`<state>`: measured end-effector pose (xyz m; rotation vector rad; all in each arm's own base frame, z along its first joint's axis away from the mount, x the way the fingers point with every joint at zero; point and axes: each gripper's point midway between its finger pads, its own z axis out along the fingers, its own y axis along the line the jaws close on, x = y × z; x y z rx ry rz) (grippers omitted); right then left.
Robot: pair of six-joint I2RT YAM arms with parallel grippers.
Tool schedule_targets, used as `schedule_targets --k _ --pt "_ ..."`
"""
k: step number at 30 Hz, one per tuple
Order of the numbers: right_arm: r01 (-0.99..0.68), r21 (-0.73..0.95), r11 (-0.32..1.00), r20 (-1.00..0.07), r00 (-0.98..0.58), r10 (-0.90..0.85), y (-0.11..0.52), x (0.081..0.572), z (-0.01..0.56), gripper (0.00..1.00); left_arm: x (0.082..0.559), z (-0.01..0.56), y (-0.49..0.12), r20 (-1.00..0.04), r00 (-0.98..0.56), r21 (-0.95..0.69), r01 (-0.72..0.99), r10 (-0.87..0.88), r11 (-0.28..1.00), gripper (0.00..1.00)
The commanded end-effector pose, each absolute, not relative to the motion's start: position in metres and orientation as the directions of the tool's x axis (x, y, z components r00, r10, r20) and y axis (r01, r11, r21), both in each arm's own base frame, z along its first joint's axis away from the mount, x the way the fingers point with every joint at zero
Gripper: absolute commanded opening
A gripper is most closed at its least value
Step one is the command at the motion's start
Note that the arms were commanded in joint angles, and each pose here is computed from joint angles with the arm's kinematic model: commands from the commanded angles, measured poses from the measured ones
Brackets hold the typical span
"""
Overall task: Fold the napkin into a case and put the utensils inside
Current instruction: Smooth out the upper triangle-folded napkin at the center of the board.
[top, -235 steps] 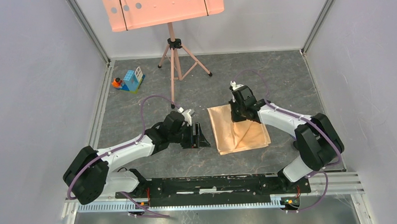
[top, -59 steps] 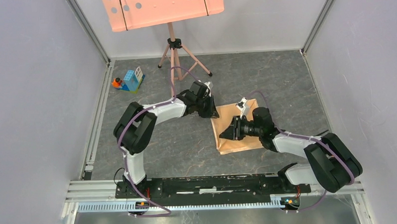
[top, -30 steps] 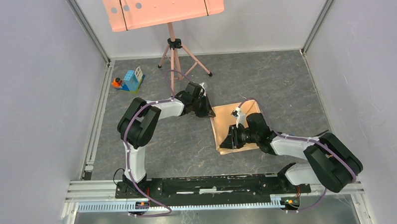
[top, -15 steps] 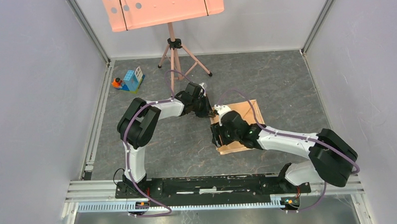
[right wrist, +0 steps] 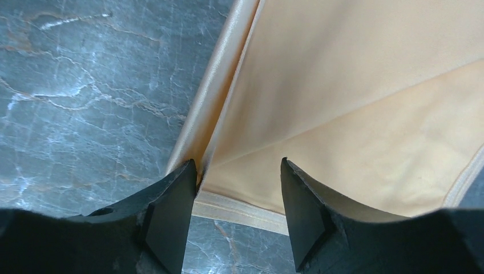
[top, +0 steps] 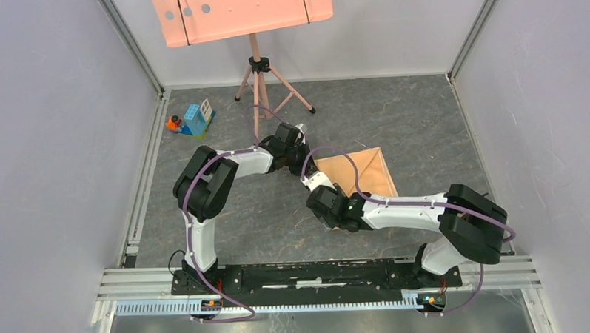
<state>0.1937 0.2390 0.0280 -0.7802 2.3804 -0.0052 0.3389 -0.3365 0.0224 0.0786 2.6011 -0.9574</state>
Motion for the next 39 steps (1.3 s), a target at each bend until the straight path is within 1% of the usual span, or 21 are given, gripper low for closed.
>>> schedule_targets --k 1,4,7,11,14,17,19,21,24,29,33,35,39 --pt "-0.503 -0.279 0.818 -0.57 -0.599 -0.562 0.23 0.199 0.04 0.62 0.333 0.023 -0.332 -0.341 -0.937 -0.606 0.153 -0.081 0.781 0.14" --pt "-0.552 -0.226 0.803 -0.589 -0.579 -0.564 0.242 0.194 0.04 0.63 0.333 0.022 -0.33 -0.342 -0.936 -0.599 0.153 -0.078 0.786 0.13" --pt "-0.597 -0.126 0.792 -0.647 -0.556 -0.522 0.266 0.192 0.054 0.64 0.334 0.022 -0.328 -0.344 -0.936 -0.593 0.153 -0.077 0.791 0.12" --pt "-0.589 -0.032 0.807 -0.73 -0.538 -0.422 0.279 0.197 0.083 0.67 0.336 0.025 -0.323 -0.354 -0.932 -0.584 0.152 -0.082 0.797 0.11" --pt "-0.568 0.034 0.823 -0.76 -0.549 -0.348 0.275 0.203 0.091 0.67 0.336 0.026 -0.323 -0.356 -0.931 -0.585 0.155 -0.08 0.796 0.11" --pt "-0.576 0.134 0.806 -0.78 -0.563 -0.273 0.278 0.205 0.092 0.66 0.336 0.025 -0.324 -0.353 -0.932 -0.592 0.153 -0.085 0.791 0.11" --pt "-0.582 0.198 0.788 -0.779 -0.582 -0.234 0.281 0.205 0.087 0.62 0.335 0.025 -0.325 -0.35 -0.933 -0.596 0.152 -0.085 0.788 0.11" --pt "-0.579 0.236 0.781 -0.771 -0.6 -0.212 0.281 0.206 0.08 0.51 0.335 0.024 -0.325 -0.348 -0.933 -0.598 0.15 -0.086 0.787 0.1" --pt "-0.576 0.288 0.765 -0.763 -0.621 -0.179 0.28 0.205 0.072 0.4 0.335 0.025 -0.325 -0.35 -0.933 -0.597 0.153 -0.084 0.788 0.1" --pt "-0.577 0.344 0.741 -0.722 -0.667 -0.185 0.279 0.193 0.05 0.33 0.335 0.024 -0.323 -0.35 -0.933 -0.595 0.15 -0.087 0.79 0.09" --pt "-0.587 0.356 0.727 -0.699 -0.684 -0.21 0.277 0.184 0.037 0.22 0.333 0.021 -0.323 -0.344 -0.935 -0.593 0.145 -0.086 0.792 0.09" --pt "-0.588 0.339 0.734 -0.695 -0.682 -0.225 0.272 0.183 0.032 0.2 0.333 0.022 -0.323 -0.345 -0.935 -0.595 0.146 -0.087 0.79 0.09" --pt "-0.597 0.216 0.773 -0.706 -0.642 -0.299 0.26 0.189 0.035 0.21 0.334 0.025 -0.324 -0.349 -0.933 -0.597 0.149 -0.088 0.788 0.08"
